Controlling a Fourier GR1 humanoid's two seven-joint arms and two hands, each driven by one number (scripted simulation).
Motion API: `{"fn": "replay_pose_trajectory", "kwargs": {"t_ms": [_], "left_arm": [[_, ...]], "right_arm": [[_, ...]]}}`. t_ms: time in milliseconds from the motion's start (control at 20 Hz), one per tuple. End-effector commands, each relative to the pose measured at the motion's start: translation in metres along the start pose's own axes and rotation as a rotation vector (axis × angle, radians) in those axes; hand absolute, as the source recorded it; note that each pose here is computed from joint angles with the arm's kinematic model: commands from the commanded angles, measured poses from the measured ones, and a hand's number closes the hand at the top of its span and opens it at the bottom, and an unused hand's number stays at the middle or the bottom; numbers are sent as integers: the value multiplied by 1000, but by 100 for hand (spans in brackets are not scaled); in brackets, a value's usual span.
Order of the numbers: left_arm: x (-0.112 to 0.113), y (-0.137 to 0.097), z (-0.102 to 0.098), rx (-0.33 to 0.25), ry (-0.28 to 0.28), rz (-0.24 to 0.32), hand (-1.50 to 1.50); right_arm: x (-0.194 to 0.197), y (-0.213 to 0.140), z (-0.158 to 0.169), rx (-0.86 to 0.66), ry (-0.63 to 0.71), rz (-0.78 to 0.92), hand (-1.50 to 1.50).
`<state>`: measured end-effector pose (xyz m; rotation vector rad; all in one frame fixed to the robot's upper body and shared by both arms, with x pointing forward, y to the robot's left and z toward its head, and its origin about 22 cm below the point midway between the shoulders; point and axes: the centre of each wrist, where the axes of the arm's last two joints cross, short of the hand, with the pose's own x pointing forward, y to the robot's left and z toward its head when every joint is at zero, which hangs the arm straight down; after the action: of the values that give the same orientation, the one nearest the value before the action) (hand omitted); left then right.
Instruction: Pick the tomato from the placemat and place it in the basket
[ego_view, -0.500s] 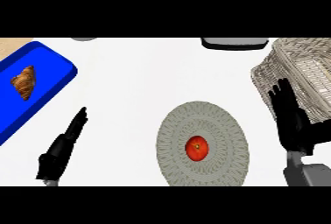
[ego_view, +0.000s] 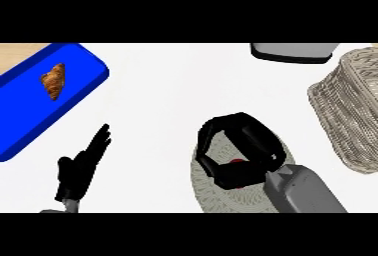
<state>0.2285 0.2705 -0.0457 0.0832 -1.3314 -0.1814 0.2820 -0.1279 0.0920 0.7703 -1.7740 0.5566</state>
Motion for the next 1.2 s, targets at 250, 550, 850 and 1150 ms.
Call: {"fn": "replay_pose_trajectory", "kwargs": {"t_ms": [250,550,850,1150], "left_arm": [[-25,16,21,99,325,54,0],[-18,34,29,147,335,79,0],[-16,27,28,139,326,68,0],[-16,24,32,121,320,56,0]], "right_arm": [[6,90,-9,388,20,331,-150],[78,36,-27,263,67,922,-150],[168,7,-36,347,122,1145,-150],[212,-17,-43,582,367,1243,-150]]}}
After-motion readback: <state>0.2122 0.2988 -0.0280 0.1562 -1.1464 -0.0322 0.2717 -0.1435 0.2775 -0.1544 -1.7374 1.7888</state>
